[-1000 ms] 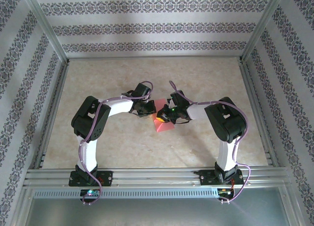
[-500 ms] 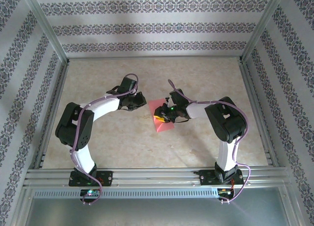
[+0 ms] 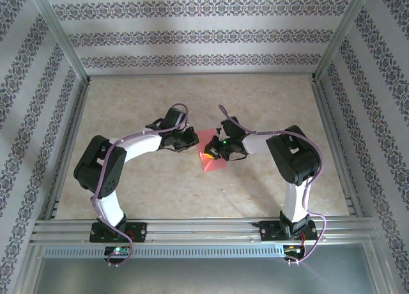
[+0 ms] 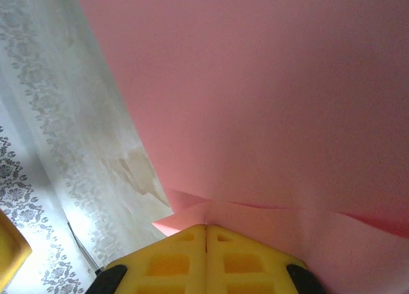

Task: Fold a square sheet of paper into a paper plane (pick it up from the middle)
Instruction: Fold the triangle a second time at the center of the table.

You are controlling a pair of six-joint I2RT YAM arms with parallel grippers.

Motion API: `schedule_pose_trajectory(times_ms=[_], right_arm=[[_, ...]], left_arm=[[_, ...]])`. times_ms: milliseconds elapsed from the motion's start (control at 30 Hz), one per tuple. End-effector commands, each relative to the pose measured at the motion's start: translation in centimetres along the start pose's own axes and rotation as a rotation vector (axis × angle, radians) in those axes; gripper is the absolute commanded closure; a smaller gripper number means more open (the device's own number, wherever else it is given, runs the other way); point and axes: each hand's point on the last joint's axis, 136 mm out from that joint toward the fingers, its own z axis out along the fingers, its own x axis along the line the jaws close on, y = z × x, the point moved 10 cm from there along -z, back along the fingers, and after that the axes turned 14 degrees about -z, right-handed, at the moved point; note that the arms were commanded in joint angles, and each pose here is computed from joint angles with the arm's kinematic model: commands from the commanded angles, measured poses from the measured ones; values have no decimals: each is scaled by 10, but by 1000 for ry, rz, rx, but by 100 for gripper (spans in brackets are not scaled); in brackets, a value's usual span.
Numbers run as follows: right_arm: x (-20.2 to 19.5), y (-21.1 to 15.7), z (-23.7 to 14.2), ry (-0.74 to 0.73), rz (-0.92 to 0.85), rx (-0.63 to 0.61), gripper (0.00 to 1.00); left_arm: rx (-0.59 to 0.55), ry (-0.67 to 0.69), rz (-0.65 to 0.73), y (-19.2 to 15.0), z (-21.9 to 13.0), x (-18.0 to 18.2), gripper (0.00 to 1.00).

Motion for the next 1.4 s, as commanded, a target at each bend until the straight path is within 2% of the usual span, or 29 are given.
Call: schedule_pose_trajectory(times_ms=[0,333,1033,1367], right_arm=[[-36,-19,10,-160,101,72,99],[-36,-19,9,-167,106,78,100],[-31,-18,8,-152,102,74,100],[-1,1,-16,28,3,-17,99]], left_arm=[[46,2,-4,-11,18,0,93],[58,79,-7,-17,36,9,99],[48,215,12,-17,45,26,100],[72,370,48,-22,46,49,100]])
